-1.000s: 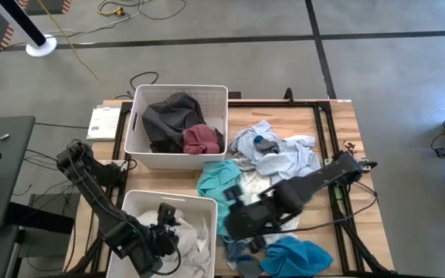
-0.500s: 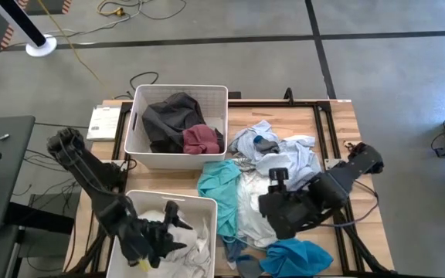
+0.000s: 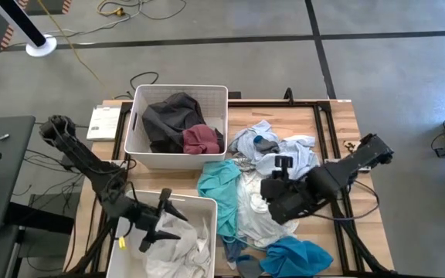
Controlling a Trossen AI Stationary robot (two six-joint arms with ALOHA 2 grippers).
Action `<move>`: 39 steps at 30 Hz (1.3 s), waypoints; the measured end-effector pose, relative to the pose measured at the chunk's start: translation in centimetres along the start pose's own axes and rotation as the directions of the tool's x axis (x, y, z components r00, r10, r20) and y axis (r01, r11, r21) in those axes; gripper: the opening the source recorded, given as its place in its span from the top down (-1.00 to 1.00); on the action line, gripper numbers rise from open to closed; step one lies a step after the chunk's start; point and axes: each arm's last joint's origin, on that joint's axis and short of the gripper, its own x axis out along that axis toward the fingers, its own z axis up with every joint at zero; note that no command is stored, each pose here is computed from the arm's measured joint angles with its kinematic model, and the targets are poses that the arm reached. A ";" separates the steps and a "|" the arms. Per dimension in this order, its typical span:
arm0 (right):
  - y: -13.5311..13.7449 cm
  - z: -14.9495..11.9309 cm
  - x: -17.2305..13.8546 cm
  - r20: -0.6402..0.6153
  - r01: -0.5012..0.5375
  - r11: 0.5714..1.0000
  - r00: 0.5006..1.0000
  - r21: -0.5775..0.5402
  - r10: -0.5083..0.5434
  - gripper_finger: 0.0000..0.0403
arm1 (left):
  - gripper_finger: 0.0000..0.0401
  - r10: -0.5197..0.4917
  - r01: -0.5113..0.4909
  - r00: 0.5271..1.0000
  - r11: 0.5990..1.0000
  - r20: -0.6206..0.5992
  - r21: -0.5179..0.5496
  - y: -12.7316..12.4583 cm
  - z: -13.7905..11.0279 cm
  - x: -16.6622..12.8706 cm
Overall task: Sort clothes
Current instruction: Put the light blue shorts into the top white laundry bin
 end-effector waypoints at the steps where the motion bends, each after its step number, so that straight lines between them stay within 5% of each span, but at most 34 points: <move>1: -0.2 0.0 0.6 0.005 0.001 1.000 1.000 0.004 -0.001 0.14 | -0.25 -0.014 0.014 1.000 1.000 0.023 -0.003 0.1 -0.3 -0.1; 6: -0.6 0.3 4.3 0.049 -0.040 0.999 0.998 0.006 0.040 -0.04 | -0.25 -0.090 0.089 0.991 0.996 0.098 0.013 0.2 -0.5 -0.1; 21: 2.2 0.4 17.3 0.106 -0.038 0.927 0.991 -0.372 0.083 -0.21 | -0.25 -0.124 0.113 0.987 0.988 0.105 0.102 0.1 -0.5 -0.1; 34: 4.3 1.0 21.0 0.159 0.046 0.753 0.984 -0.656 0.079 -0.21 | -0.25 -0.127 0.122 0.990 0.990 0.065 0.076 0.0 -0.9 -0.1; 39: 3.7 0.7 23.2 0.101 -0.014 0.786 0.990 -0.618 0.097 -0.21 | -0.25 -0.124 0.122 0.990 0.992 0.065 0.043 0.0 -0.9 -0.1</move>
